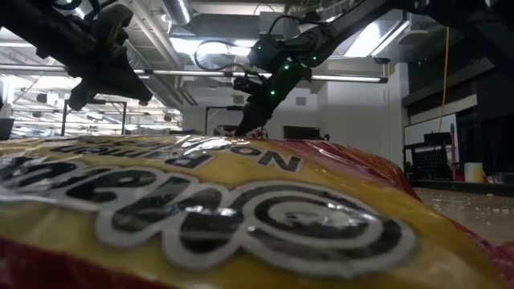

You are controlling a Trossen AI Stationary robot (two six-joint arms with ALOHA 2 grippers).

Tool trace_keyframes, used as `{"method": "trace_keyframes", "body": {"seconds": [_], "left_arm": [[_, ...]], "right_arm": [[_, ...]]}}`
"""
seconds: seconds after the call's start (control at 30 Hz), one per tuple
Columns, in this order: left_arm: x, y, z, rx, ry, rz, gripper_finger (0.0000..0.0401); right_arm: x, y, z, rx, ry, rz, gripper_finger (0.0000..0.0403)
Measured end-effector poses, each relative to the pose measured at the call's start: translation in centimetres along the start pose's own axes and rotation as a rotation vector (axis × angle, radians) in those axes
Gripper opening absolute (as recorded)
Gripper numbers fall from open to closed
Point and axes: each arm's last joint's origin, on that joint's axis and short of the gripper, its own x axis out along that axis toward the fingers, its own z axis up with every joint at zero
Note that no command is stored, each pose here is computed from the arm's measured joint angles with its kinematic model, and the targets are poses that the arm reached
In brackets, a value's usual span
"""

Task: Sort Maruchan noodles
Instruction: Put the top left blue noodle pack into the green bin

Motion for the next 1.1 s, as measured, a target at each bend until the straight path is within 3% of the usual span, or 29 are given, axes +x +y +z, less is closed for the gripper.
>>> {"method": "trace_keyframes", "body": {"seconds": [0.53,0.77,0.83,1.0,1.1], "left_arm": [[0.0,0.0,0.0,-0.002,0.004,0.002,0.0000],[0.0,0.2,-0.1,0.011,0.009,0.017,0.0000],[0.0,0.3,-0.1,0.015,0.009,0.023,0.0000],[0.0,0.3,-0.2,0.018,0.008,0.028,0.0000],[0.0,0.3,-0.2,0.019,0.006,0.031,0.0000]], "right_arm": [[1.0,1.4,-0.4,0.019,0.001,0.111,0.0008],[0.3,3.1,1.1,-0.032,-0.075,0.237,0.0001],[0.1,3.6,1.9,-0.091,-0.066,0.188,0.0000],[-0.2,2.6,3.5,-0.119,-0.077,-0.136,0.0002],[0.0,1.1,2.7,-0.058,-0.071,-0.146,0.0001]]}}
